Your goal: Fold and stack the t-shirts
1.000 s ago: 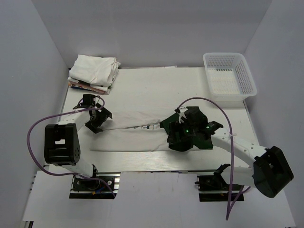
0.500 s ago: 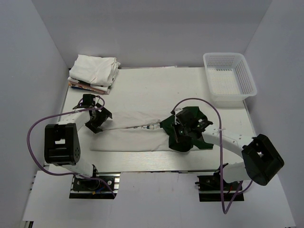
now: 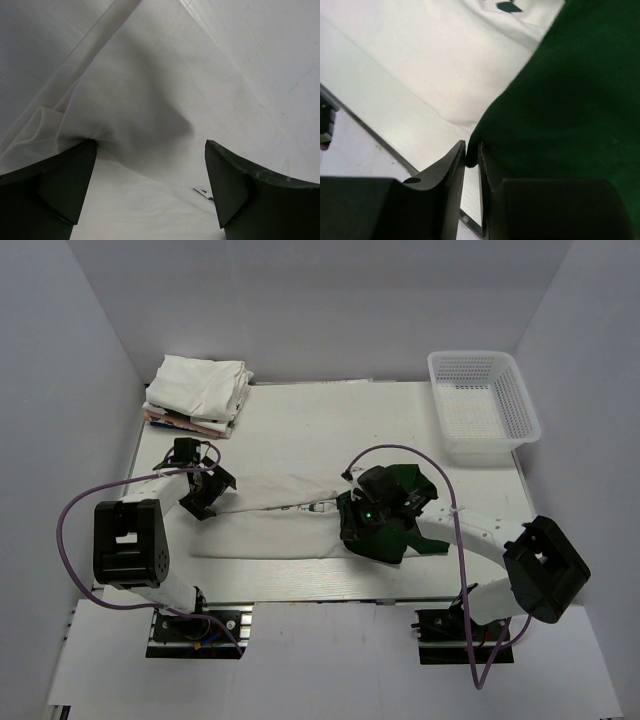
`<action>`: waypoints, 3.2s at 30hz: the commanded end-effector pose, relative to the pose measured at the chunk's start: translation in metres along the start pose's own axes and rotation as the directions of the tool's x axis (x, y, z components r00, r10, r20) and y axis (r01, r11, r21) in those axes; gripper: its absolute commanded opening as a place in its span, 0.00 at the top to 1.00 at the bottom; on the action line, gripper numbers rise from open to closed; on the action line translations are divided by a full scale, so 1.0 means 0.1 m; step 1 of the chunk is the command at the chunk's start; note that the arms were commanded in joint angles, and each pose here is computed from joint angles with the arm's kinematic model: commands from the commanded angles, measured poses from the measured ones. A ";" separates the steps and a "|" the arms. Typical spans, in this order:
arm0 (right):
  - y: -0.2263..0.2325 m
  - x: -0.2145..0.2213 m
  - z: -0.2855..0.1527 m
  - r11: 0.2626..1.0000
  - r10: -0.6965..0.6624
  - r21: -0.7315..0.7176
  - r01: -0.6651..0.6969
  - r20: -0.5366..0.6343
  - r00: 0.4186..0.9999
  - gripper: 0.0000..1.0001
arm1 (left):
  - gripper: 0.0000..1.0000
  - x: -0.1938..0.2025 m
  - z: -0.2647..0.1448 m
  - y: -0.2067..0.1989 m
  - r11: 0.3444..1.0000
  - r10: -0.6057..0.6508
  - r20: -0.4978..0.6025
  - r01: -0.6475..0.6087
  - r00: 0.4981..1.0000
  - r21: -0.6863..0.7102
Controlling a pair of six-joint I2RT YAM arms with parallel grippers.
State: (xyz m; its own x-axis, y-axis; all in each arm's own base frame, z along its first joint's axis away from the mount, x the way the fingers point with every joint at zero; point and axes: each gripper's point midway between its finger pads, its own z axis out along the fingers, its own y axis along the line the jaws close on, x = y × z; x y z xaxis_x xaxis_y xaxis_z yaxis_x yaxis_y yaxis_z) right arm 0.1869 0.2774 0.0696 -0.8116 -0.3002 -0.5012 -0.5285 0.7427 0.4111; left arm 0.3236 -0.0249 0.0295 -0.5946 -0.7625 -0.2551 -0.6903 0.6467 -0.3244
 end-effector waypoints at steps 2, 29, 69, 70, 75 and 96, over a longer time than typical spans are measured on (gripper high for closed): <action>0.44 -0.29 -0.05 0.979 0.007 -0.203 0.014 0.101 0.995 0.70 | 0.00 0.06 0.10 0.14 0.999 0.011 -0.014 -0.011 1.000 -0.039; -1.40 -0.26 0.03 0.821 0.437 0.303 -0.483 0.210 0.875 0.10 | 0.00 0.50 -0.09 0.85 0.974 -0.076 -0.009 0.072 0.997 -0.215; -1.58 -1.40 0.74 0.895 0.319 0.261 -0.362 0.193 0.928 0.10 | 0.00 1.81 -0.23 0.62 0.776 0.511 -0.456 -0.619 0.729 -0.118; -1.62 -1.46 0.85 0.890 0.334 0.263 -0.374 0.184 0.924 0.10 | 0.00 1.95 -0.21 0.61 0.787 0.496 -0.485 -0.609 0.720 -0.098; -1.79 -2.06 1.18 0.879 0.339 0.270 -0.393 0.223 0.914 0.10 | 0.00 2.55 -0.09 0.33 0.795 0.541 -0.498 -0.604 0.677 0.043; -0.93 -3.39 0.22 0.994 0.047 0.064 -0.084 0.446 0.894 0.10 | 0.00 2.72 -1.25 -0.67 0.707 0.704 -0.071 -0.687 0.707 0.170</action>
State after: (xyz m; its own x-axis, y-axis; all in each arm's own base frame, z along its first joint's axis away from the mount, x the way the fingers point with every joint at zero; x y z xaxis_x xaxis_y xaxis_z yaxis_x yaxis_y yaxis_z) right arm 0.5346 0.3117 0.0911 -0.7628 0.0608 -0.6438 -0.2777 0.8683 0.4111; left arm 0.1385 -0.3003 0.0604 -0.9805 -0.0009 -0.1963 0.0480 0.9685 -0.2442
